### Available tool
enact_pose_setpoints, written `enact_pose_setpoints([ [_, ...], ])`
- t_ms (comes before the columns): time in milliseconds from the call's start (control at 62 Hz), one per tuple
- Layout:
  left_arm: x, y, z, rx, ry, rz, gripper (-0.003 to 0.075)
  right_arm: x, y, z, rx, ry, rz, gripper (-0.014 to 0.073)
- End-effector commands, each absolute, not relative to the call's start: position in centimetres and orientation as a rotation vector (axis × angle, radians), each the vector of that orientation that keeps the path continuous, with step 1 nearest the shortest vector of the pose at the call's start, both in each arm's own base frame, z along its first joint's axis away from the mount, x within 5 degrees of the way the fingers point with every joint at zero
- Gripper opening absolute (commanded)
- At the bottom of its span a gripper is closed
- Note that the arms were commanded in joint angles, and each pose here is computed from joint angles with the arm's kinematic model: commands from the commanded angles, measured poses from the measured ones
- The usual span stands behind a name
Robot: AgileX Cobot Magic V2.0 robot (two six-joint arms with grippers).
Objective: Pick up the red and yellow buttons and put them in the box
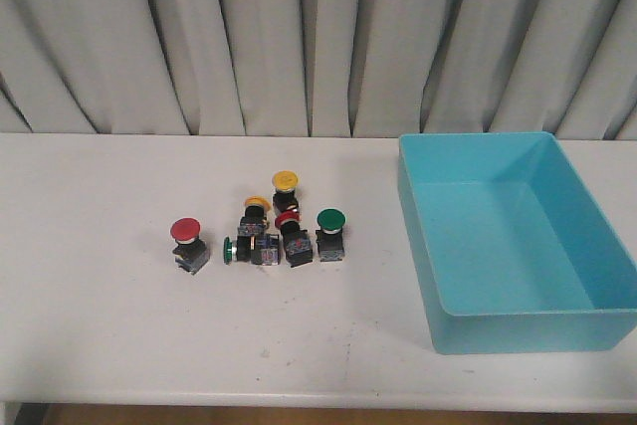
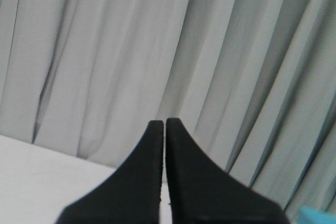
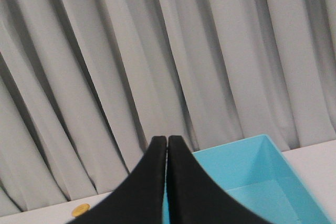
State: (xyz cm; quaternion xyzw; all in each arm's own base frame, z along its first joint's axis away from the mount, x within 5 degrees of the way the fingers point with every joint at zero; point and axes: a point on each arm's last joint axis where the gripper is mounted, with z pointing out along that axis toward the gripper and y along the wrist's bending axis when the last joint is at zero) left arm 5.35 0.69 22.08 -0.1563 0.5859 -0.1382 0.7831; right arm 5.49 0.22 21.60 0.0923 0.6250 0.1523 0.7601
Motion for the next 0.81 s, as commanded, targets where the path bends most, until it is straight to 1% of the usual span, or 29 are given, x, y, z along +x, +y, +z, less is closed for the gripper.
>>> enact_pose_setpoints([
  [0,5.0,1.0,22.4,-0.407,1.154,-0.379,-0.0007,5.3,0.2,22.2,0.22,1.288,0.367,-0.0006],
  [81,5.0,0.9,22.7,-0.44,1.142,-0.437,-0.0007,5.2,0.2,22.8,0.234,1.292,0.395,-0.0006],
  [129,4.9,0.8,23.2,-0.429,1.16,-0.446,-0.0006,4.9,0.3,23.9,0.211,1.302,0.378,-0.0006],
  [306,4.7,0.1,27.6,-0.254,1.286,-0.311,0.0,5.1,0.3,29.1,0.13,1.408,0.268,0.0003],
  [403,5.6,-0.1,30.2,-0.208,1.366,-0.269,0.002,6.0,0.4,31.8,0.089,1.43,0.215,0.0048],
  [468,6.6,-0.1,31.7,-0.202,1.435,-0.26,0.0046,6.7,0.5,33.1,0.065,1.432,0.187,0.0108],
  [565,8.3,-0.3,33.5,-0.174,1.563,-0.225,0.0113,7.5,0.5,34.2,0.062,1.416,0.189,0.0246],
  [677,10.4,-0.4,34.8,-0.146,1.681,-0.183,0.0232,8.1,0.6,34.5,0.068,1.384,0.202,0.0447],
  [742,11.6,-0.4,35.3,-0.152,1.723,-0.186,0.0314,8.2,0.6,34.6,0.067,1.38,0.201,0.0533],
  [790,12.5,-0.5,35.7,-0.159,1.742,-0.199,0.0379,8.2,0.6,34.6,0.067,1.381,0.2,0.0575],
])
